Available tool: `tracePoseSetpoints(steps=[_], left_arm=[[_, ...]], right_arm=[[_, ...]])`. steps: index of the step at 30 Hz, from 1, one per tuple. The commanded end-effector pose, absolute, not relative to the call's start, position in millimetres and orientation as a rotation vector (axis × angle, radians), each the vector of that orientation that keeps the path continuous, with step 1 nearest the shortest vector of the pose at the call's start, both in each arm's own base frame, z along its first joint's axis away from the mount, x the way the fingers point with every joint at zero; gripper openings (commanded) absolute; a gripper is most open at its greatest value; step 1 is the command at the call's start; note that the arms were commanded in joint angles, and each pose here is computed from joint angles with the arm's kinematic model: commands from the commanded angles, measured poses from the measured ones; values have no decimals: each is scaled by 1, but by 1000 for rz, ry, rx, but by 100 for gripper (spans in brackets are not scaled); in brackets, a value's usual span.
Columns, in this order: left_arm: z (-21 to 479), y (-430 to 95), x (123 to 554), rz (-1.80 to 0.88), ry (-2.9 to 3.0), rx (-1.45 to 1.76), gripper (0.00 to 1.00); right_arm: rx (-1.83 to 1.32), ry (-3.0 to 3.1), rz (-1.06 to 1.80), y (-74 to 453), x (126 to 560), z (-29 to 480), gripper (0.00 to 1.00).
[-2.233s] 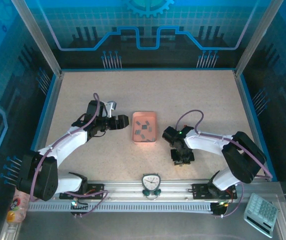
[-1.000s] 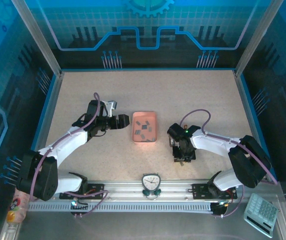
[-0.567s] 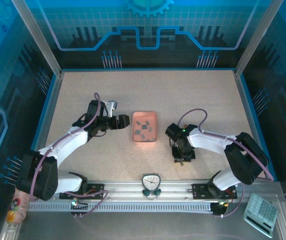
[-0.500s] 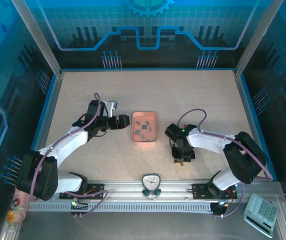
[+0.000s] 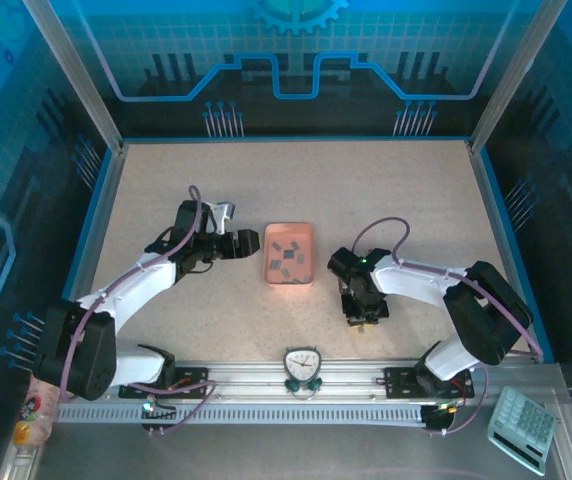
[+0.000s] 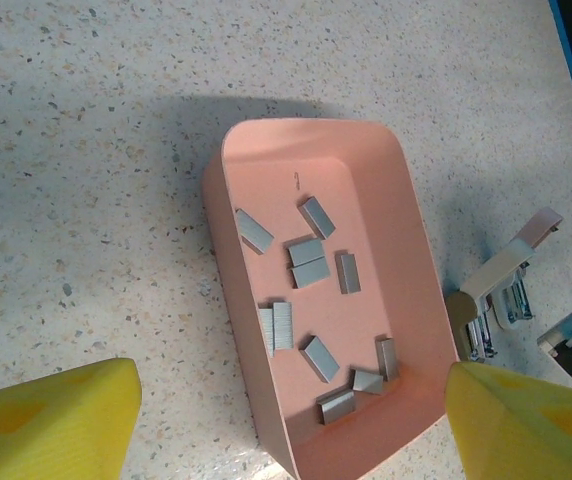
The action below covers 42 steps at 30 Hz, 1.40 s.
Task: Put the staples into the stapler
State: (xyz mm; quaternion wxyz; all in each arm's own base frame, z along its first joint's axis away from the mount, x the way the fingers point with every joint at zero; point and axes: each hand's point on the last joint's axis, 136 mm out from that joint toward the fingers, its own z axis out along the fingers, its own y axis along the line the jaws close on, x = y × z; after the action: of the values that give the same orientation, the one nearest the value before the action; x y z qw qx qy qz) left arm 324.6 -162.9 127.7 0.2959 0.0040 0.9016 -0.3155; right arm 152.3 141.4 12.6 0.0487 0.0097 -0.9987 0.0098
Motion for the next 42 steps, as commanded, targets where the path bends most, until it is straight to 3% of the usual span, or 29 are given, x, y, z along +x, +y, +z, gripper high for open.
tracePoseSetpoints(steps=[1,13,20,31,42], left_arm=[[127,-169,325,-846,2393,66,81],[148,-188,326,-993,2266,163,81],[177,-196,327,-1007,2100,316,81],[197,-230,340,-962,1918,694,81],[180,-259,291,-1068,1779,1004,80]], right_arm=[[26,-3128,52,139,163,25,17],[-129,-3490,-205,132,232,84,16],[-178,-3599,-205,117,265,94,16],[-209,-3613,-101,101,275,75,16],[-230,-3583,-125,99,278,63,16]])
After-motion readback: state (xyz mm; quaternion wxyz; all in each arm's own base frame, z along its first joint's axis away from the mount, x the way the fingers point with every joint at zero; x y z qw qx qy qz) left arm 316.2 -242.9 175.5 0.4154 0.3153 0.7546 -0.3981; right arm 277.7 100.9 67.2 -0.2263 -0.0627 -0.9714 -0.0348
